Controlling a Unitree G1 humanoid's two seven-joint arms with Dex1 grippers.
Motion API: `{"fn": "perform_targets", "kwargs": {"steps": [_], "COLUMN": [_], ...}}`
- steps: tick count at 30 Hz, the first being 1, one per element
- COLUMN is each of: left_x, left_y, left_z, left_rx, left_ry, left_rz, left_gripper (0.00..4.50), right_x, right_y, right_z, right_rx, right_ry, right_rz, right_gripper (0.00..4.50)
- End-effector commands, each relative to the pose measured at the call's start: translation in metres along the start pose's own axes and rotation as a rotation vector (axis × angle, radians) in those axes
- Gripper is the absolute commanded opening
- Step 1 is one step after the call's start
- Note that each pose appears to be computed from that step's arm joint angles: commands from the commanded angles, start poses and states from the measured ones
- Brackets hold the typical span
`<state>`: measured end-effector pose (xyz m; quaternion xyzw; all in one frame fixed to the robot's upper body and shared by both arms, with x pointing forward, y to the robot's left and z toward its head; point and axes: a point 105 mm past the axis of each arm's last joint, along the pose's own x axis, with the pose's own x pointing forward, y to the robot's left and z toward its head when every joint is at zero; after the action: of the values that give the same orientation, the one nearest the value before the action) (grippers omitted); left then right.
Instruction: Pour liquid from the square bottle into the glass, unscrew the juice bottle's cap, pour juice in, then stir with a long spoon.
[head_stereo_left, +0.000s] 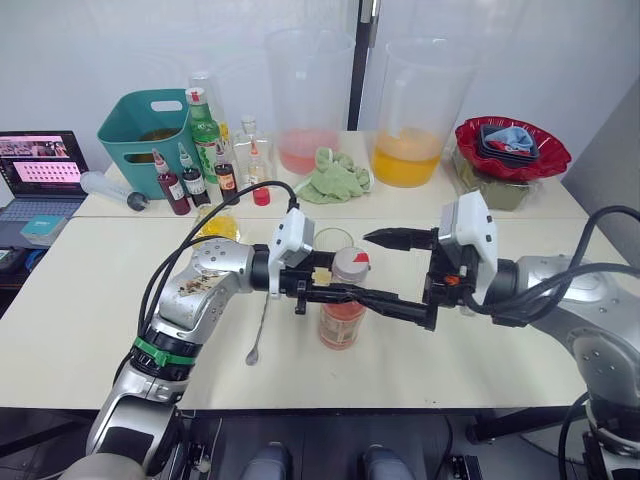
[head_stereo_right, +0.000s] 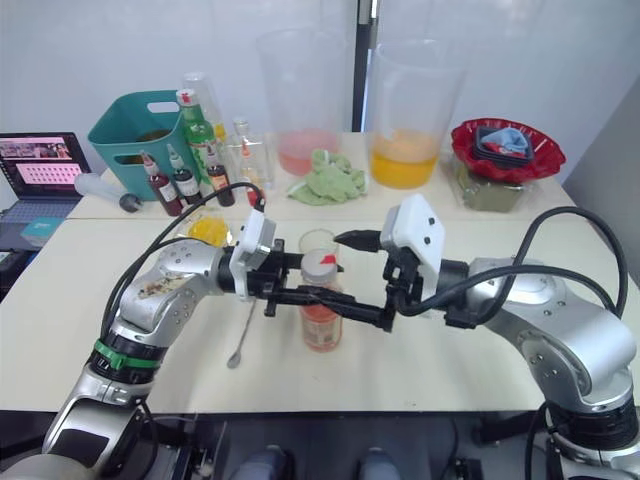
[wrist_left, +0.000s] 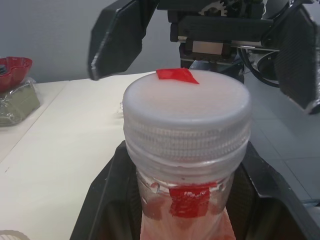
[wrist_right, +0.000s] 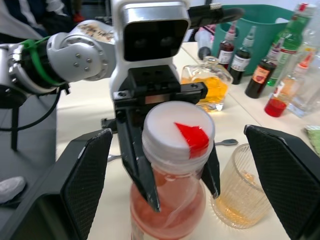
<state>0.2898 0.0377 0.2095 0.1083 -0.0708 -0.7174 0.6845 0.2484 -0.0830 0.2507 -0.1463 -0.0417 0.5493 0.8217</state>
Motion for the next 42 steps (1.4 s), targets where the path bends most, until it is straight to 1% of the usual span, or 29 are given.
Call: {"fn": "perform_targets", "kwargs": {"steps": [1, 3, 4, 6, 11, 12, 15, 18, 20, 23, 27, 29, 31, 33, 34, 36, 39, 42], "left_x": [0.004, 0.004, 0.004, 0.004, 0.001, 0.000, -0.002, -0.005, -0.006, -0.007, -0.009, -0.009, -0.009, -0.009, -0.008, -0.007, -0.005, -0.004], "left_y": [-0.002, -0.002, -0.002, -0.001, -0.002, -0.003, -0.003, -0.003, -0.005, -0.006, -0.009, -0.009, -0.009, -0.010, -0.010, -0.010, -0.009, -0.008], "left_z": [-0.012, -0.012, -0.012, -0.012, -0.012, -0.012, -0.012, -0.012, -0.013, -0.013, -0.012, -0.012, -0.012, -0.012, -0.012, -0.012, -0.012, -0.012], "left_rx": [-0.023, -0.021, -0.020, -0.018, -0.019, -0.020, -0.019, -0.020, -0.025, -0.027, -0.024, -0.024, -0.024, -0.026, -0.027, -0.029, -0.030, -0.031], "left_ry": [0.048, 0.048, 0.049, 0.050, 0.053, 0.054, 0.058, 0.063, 0.068, 0.072, 0.078, 0.079, 0.079, 0.076, 0.075, 0.071, 0.066, 0.061], "left_rz": [-0.020, -0.020, -0.018, -0.015, -0.005, 0.001, 0.014, 0.025, 0.030, 0.041, 0.047, 0.053, 0.058, 0.058, 0.058, 0.055, 0.048, 0.037], "left_gripper": [1.63, 1.63, 1.63, 1.63, 1.63, 1.63, 1.63, 1.63, 1.63, 1.63, 1.63, 1.63, 1.63, 1.63, 1.63, 1.63, 1.63, 1.63], "right_x": [0.002, 0.003, 0.004, 0.005, 0.008, 0.009, 0.009, 0.007, 0.009, 0.010, 0.013, 0.013, 0.011, 0.003, 0.000, -0.006, -0.010, -0.007], "right_y": [0.000, -0.001, -0.001, 0.000, 0.004, 0.005, 0.010, 0.010, -0.001, -0.013, -0.036, -0.040, -0.043, -0.043, -0.044, -0.044, -0.040, -0.036], "right_z": [0.004, 0.002, 0.001, 0.001, 0.001, 0.002, 0.001, 0.002, 0.006, -0.001, 0.002, 0.005, 0.009, 0.014, 0.017, 0.025, 0.029, 0.027], "right_rx": [-0.008, 0.001, 0.013, 0.032, 0.045, 0.040, 0.018, 0.023, 0.004, -0.074, -0.086, -0.088, -0.073, -0.063, -0.062, -0.069, -0.118, -0.121], "right_ry": [-0.012, -0.010, -0.009, -0.013, -0.020, -0.025, -0.023, -0.041, -0.059, 0.008, -0.010, -0.011, -0.007, 0.022, 0.022, 0.001, -0.028, -0.042], "right_rz": [-0.037, -0.043, -0.041, -0.032, 0.008, 0.033, 0.128, 0.303, 0.368, 0.514, 0.590, 0.620, 0.638, 0.644, 0.629, 0.577, 0.454, 0.318], "right_gripper": [4.46, 4.46, 4.23, 3.67, 1.97, 1.70, 1.69, 1.69, 1.69, 1.69, 1.69, 1.69, 2.75, 3.42, 3.72, 4.47, 4.47, 4.47]}}
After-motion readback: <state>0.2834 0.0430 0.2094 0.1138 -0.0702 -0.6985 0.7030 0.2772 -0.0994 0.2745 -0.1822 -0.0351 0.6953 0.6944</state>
